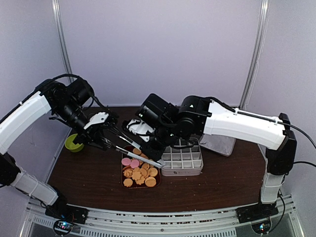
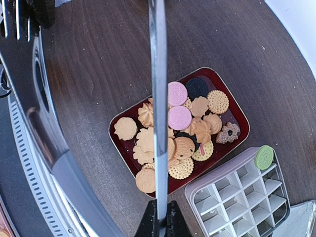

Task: Pack the cookies
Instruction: Pass from the right arm to the left, then pass from the left arm to the right

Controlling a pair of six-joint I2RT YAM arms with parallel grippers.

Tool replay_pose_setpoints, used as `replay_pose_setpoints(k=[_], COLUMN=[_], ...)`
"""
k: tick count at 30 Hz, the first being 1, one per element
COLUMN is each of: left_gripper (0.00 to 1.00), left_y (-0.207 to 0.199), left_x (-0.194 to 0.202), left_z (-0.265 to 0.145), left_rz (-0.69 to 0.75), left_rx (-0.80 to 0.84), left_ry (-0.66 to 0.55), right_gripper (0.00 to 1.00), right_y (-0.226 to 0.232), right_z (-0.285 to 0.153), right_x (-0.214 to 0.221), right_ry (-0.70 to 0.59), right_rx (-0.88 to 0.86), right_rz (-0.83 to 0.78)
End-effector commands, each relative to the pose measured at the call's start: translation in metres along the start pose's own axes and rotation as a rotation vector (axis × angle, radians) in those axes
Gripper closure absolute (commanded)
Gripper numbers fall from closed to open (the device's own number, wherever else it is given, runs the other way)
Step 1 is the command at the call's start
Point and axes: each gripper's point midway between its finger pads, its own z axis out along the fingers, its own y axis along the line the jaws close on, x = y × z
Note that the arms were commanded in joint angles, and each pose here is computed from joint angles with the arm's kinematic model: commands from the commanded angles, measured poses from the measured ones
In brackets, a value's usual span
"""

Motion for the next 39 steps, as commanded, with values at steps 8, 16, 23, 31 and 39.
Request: replay_pose_setpoints(k=[8, 16, 23, 31, 39], left_gripper=[0.69, 0.94, 1.00, 1.00, 1.00], left_y=[-0.004, -0.006, -0.001, 0.006, 0.044], left_x=[-0.005, 0.002, 0.000, -0.040, -0.115], left_z=[0.006, 0.009, 0.010, -0.004, -0.081], left_rz=[0.052, 0.063, 0.053, -0.047, -0.293], left_rx=[-0.025, -0.031, -0.059, -0.080, -0.061], left_ry=[0.017, 0.053, 0.040, -0.159, -0.624], right_gripper=[1.00, 1.00, 0.70, 0.12, 0.00], right_y=[0.005, 0.005, -0.009, -0.086, -0.108], right_z=[0.002, 0.001, -0.012, -0.111, -0.192], right_x=[-0.007, -0.008, -0.023, -0.051, -0.020], right_ry=[0.005, -0.001, -0.074, -0.537, -1.028], right_rx=[0.002, 0.005, 0.079, 0.097, -0.161], right_rz=[-0.022, -0.021, 0.014, 0.374, 0.598])
